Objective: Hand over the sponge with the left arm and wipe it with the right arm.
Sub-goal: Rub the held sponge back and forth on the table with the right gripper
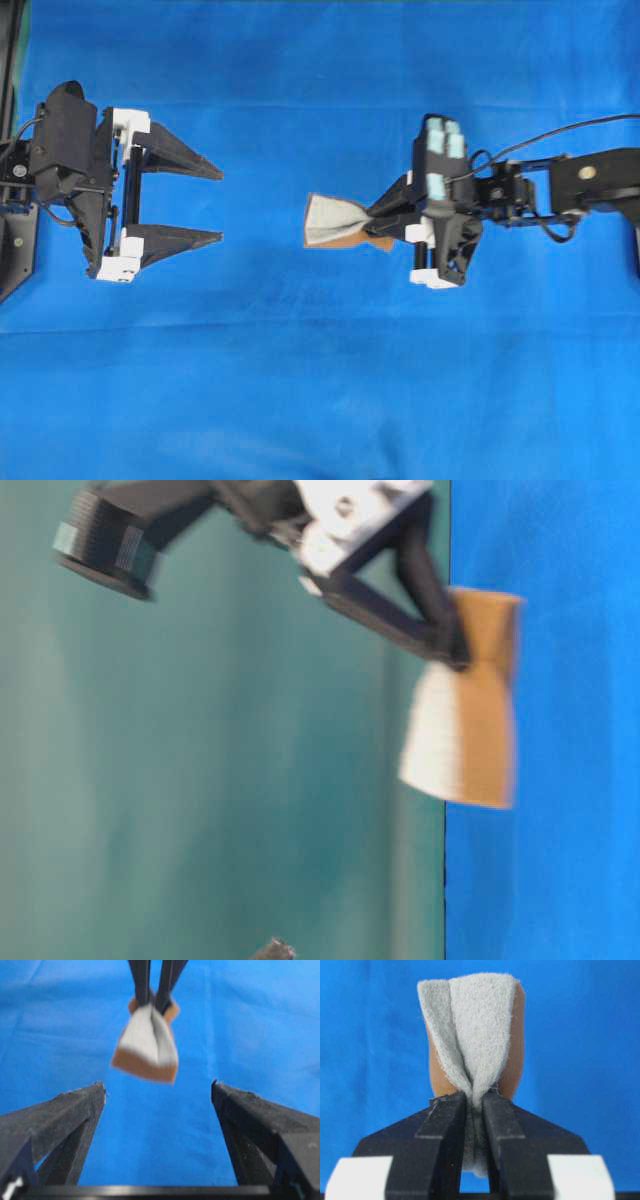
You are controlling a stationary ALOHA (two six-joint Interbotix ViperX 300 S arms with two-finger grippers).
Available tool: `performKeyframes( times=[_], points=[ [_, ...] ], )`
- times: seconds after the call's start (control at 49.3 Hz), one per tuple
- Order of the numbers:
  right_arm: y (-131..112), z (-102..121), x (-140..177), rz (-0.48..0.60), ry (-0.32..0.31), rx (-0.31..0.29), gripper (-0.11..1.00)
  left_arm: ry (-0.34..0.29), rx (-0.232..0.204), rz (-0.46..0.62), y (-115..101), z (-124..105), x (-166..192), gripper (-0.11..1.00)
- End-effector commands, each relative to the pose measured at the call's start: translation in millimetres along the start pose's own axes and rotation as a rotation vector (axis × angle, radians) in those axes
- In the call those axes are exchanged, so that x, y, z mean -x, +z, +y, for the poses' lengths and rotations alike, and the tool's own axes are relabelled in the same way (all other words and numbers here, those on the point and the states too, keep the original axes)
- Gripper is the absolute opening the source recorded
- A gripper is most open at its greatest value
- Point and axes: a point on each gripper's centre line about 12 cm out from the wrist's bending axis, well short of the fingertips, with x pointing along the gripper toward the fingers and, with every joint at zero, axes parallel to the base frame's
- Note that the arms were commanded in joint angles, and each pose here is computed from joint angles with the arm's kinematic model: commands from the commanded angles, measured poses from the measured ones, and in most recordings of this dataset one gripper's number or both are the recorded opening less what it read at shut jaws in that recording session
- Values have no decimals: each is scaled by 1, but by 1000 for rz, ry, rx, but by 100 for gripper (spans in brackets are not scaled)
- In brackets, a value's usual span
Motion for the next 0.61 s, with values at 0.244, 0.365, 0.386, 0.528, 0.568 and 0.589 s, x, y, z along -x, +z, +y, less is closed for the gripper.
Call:
performKeyframes(
  times=[0.244,0.365,0.386,0.528,0.568,0.589],
  points=[
    [-31,-3,-41,76,-7,-3,15,-4,-2,-37,9,-1,-1,84],
    [-42,-4,-50,107,-10,-3,15,-4,-2,-38,9,-1,-1,84],
    [-43,-4,-51,110,-10,-3,15,-6,-4,-40,9,-2,-1,84],
    [-45,-6,-53,116,-13,-5,15,-4,-2,-40,9,-1,-1,84],
    [-45,-7,-53,115,-17,-8,15,-6,-2,-40,9,-2,-1,84],
    [-45,-8,-53,115,-18,-8,15,-6,-2,-41,10,-2,-1,84]
  ],
)
